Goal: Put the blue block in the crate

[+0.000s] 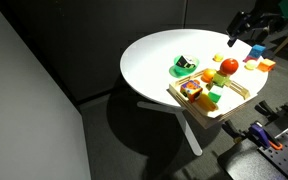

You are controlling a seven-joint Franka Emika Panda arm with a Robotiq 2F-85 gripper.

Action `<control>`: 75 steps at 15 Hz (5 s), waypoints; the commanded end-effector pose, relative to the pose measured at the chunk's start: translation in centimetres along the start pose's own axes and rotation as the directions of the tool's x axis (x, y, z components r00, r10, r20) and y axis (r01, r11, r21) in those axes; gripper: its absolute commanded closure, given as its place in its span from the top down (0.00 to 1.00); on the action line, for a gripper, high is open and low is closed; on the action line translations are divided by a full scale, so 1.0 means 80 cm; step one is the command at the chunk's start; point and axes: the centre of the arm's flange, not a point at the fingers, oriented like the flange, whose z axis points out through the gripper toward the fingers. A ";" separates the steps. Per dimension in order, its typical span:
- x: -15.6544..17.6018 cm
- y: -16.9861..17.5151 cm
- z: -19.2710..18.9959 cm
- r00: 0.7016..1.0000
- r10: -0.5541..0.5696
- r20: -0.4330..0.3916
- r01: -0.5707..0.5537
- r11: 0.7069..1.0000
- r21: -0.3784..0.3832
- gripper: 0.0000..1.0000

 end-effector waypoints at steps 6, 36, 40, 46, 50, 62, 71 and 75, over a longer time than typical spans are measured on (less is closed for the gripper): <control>0.053 0.038 0.006 0.990 0.023 0.141 -0.020 0.999 -0.028 1.00; 0.110 0.134 0.051 0.995 0.047 0.088 -0.044 0.998 -0.036 1.00; 0.126 0.158 0.047 0.990 0.102 0.096 -0.099 0.994 -0.038 1.00; 0.154 0.206 0.038 0.974 0.200 0.110 -0.194 0.979 -0.059 1.00; 0.174 0.231 0.038 0.954 0.252 0.165 -0.239 0.967 -0.094 1.00; 0.244 0.287 0.109 0.925 0.329 0.191 -0.312 0.943 -0.115 1.00; 0.278 0.325 0.171 0.909 0.400 0.117 -0.382 0.912 -0.146 1.00; 0.284 0.350 0.191 0.878 0.456 0.143 -0.434 0.886 -0.163 1.00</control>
